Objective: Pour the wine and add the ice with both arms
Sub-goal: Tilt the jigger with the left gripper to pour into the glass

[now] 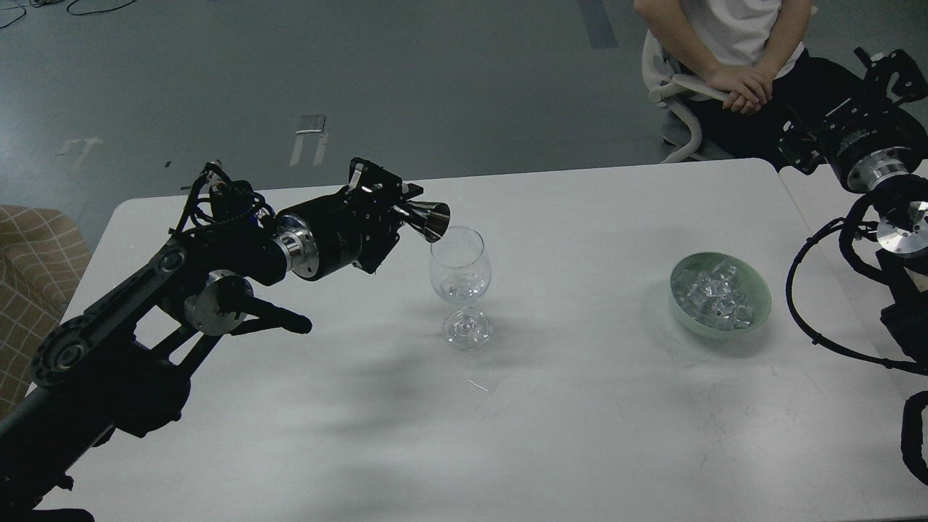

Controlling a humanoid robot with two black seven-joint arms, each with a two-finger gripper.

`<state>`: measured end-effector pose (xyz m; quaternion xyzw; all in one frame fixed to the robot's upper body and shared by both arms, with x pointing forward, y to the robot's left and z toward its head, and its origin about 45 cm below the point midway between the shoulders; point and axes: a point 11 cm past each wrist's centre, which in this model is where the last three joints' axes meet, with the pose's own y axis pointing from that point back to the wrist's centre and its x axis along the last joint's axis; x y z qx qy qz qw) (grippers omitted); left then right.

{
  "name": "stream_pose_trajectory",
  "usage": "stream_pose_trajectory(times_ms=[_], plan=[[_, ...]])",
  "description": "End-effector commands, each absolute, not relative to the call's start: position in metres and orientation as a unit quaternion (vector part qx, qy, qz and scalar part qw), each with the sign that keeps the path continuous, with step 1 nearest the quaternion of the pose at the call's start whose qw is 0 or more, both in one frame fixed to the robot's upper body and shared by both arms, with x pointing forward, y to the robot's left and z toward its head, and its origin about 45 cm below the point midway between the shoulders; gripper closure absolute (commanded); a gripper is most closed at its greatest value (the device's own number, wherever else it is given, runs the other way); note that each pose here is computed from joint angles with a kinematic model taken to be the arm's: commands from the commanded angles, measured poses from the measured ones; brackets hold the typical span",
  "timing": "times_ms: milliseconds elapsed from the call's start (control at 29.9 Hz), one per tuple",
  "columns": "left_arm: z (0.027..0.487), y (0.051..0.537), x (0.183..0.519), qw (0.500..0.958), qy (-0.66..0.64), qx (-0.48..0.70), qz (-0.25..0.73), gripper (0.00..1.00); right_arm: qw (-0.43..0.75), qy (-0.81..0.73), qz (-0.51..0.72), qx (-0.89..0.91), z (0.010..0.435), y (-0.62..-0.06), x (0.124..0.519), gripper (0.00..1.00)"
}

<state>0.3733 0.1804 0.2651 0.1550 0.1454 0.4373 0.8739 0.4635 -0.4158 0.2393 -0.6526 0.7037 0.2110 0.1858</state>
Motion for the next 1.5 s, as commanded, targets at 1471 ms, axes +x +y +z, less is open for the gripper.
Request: stream_pose_trajectory(times_ms=[1471], plan=[[0.289, 0.157, 0.358, 0.878, -0.066, 0.217, 0.422, 1.00, 0.186, 0.702, 0.210, -0.654, 0.241, -0.416, 0.464, 0.00]])
